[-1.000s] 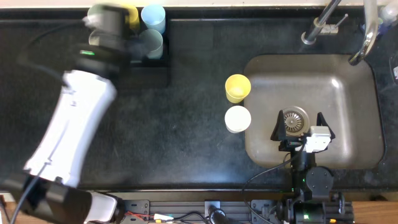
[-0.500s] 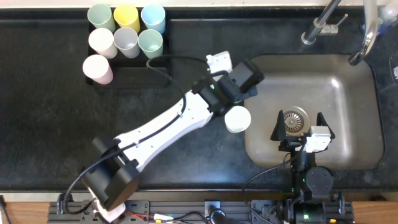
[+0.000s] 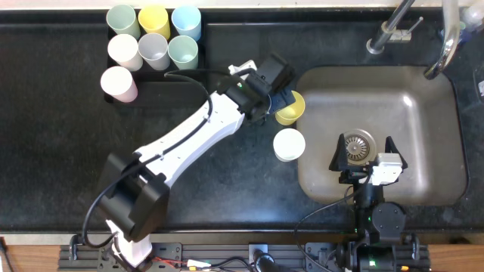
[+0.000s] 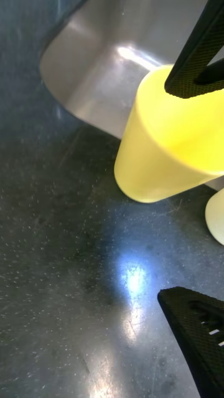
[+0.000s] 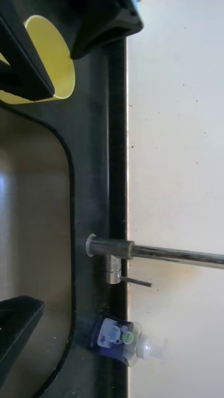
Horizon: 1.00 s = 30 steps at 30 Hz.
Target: Store Cups
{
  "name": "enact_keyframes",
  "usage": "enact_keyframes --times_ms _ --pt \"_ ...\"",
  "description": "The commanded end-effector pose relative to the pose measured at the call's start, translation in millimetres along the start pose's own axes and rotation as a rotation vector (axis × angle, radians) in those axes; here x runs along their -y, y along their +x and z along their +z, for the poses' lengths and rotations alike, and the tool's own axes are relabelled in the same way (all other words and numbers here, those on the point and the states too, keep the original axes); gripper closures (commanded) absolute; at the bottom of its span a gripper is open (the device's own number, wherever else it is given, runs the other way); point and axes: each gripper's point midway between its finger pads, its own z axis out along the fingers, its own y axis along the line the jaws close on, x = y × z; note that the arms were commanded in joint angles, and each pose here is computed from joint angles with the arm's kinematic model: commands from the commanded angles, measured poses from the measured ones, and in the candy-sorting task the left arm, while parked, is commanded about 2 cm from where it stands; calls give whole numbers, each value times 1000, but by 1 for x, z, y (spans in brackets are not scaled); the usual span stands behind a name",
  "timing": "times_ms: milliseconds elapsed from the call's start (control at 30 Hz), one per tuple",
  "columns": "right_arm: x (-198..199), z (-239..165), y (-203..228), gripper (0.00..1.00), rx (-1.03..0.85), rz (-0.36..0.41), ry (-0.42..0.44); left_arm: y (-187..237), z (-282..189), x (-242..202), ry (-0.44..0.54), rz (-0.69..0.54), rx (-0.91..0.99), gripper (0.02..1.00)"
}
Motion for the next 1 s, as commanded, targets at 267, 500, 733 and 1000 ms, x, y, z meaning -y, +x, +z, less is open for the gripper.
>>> enact_keyframes --times_ms 267,500,733,1000 --pt "1 0 4 5 -1 -3 2 12 18 0 -13 -25 -79 97" --pt "1 0 4 3 -1 -3 2 2 19 0 -7 -48 -45 982" --pt "1 0 4 5 -1 -3 2 -19 14 4 9 -67 18 982" --pt "1 0 4 3 -1 -3 2 -93 -71 -62 -102 -247 99 982"
